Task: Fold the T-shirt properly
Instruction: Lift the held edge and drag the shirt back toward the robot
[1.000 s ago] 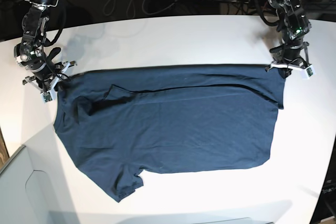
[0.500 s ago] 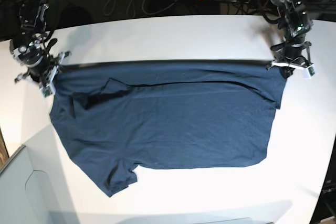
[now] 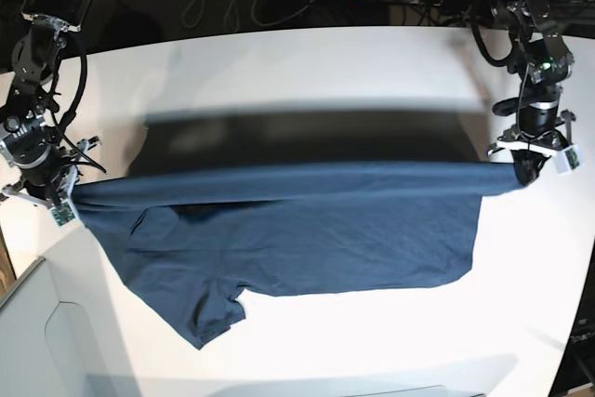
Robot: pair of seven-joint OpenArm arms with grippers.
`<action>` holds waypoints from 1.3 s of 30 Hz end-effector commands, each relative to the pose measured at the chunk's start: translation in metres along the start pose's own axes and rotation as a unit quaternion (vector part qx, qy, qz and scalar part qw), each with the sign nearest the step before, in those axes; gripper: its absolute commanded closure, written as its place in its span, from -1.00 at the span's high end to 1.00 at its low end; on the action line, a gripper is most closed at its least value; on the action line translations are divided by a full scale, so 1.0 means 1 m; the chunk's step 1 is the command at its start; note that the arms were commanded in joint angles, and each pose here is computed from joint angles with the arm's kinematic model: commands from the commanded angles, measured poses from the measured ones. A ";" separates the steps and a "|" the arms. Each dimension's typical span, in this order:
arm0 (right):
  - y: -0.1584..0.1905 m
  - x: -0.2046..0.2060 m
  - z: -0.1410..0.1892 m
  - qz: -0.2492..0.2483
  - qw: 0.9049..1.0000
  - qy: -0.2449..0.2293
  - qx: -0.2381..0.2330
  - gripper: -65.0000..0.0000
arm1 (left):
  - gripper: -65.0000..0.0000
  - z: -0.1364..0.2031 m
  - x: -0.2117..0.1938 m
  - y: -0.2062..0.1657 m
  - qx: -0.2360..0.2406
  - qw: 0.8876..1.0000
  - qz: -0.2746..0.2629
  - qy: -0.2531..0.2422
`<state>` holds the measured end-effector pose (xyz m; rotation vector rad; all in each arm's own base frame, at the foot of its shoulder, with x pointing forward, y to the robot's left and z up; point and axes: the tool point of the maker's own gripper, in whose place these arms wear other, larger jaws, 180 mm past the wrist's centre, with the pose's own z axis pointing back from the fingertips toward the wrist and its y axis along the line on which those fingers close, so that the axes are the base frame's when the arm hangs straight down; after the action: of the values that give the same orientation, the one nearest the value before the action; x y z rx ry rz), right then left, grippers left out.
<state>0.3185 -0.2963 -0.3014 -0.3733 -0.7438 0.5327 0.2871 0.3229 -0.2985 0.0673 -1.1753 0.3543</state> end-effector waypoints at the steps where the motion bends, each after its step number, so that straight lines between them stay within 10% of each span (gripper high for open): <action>1: -0.013 0.003 0.008 0.010 1.000 -0.003 -0.020 -0.99 | -1.00 0.002 0.013 0.005 0.007 1.000 -0.008 -0.021; 18: 0.012 0.014 0.030 -0.001 0.999 -0.049 -0.019 -0.99 | -1.00 0.010 -0.024 0.011 0.014 1.000 0.007 0.021; 39: 0.047 -0.060 0.026 -0.016 0.999 0.035 0.031 -0.99 | -1.00 0.041 -0.081 0.022 0.028 0.995 0.005 0.094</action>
<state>0.2405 -0.2864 -0.3515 -0.2968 -0.6314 0.4891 0.2124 0.3112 -0.3704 0.0628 -0.9399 0.4052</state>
